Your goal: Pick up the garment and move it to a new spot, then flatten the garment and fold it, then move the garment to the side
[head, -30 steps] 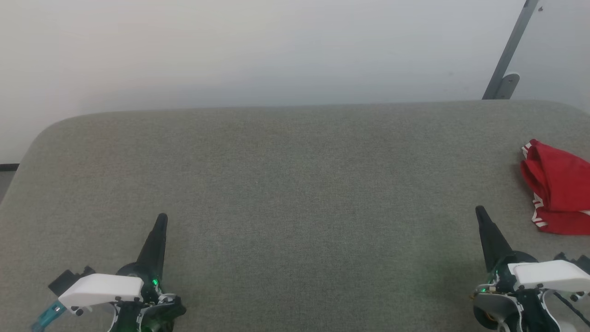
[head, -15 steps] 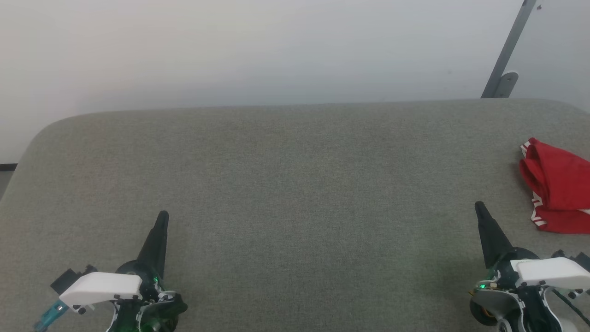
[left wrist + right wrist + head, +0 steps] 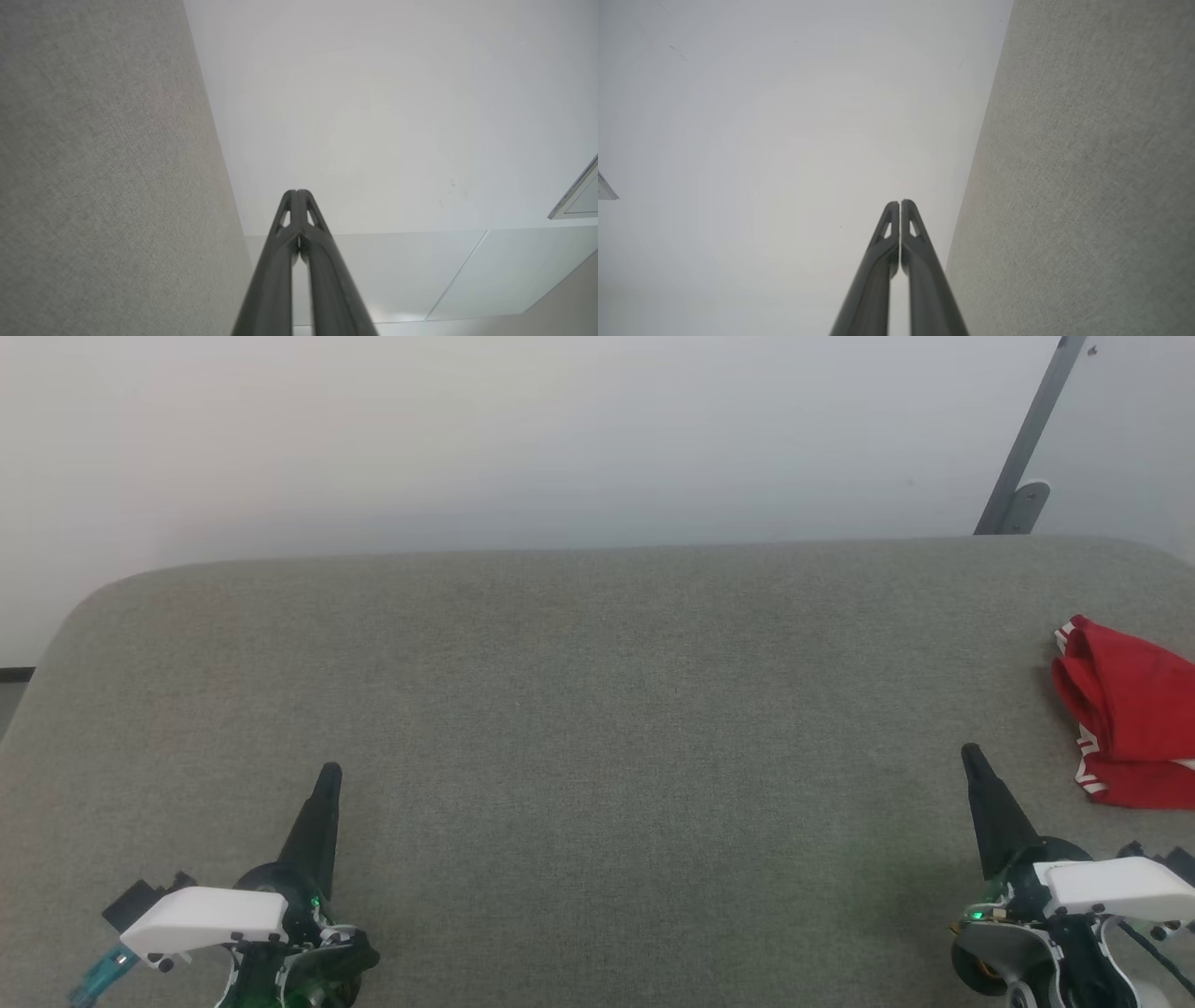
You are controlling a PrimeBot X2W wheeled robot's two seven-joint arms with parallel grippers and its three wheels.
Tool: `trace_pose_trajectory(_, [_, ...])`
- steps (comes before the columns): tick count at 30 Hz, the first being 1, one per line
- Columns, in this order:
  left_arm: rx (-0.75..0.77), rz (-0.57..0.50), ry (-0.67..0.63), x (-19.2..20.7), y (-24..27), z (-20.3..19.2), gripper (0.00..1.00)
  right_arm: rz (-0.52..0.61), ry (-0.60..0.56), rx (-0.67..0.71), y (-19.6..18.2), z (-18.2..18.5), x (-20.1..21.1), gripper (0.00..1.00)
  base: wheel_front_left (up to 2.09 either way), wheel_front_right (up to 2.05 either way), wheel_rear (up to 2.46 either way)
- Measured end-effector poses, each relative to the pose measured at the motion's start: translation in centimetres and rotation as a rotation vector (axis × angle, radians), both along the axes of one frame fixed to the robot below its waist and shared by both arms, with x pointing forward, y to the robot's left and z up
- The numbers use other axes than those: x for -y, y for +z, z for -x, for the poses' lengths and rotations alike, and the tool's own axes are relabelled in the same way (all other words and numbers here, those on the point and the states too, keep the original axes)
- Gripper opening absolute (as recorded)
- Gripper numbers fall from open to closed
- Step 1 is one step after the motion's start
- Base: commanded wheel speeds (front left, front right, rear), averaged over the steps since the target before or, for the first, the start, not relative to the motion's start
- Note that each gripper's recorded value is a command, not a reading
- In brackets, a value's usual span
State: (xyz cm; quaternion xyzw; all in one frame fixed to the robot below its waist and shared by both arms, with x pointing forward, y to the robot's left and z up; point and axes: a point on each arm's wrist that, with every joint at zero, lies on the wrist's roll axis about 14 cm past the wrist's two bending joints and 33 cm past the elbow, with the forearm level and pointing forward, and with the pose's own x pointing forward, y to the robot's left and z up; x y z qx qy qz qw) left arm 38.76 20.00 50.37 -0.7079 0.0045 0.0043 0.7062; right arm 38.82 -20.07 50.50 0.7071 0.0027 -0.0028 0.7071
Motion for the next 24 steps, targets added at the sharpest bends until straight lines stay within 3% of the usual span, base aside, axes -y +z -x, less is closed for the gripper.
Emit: trace_pose_trajectory(24, [0.000,0.000,0.000,0.00,-0.01,0.00,0.00,0.000,0.000,0.000,0.00,0.00,-0.02,0.00,0.00,0.00,0.00])
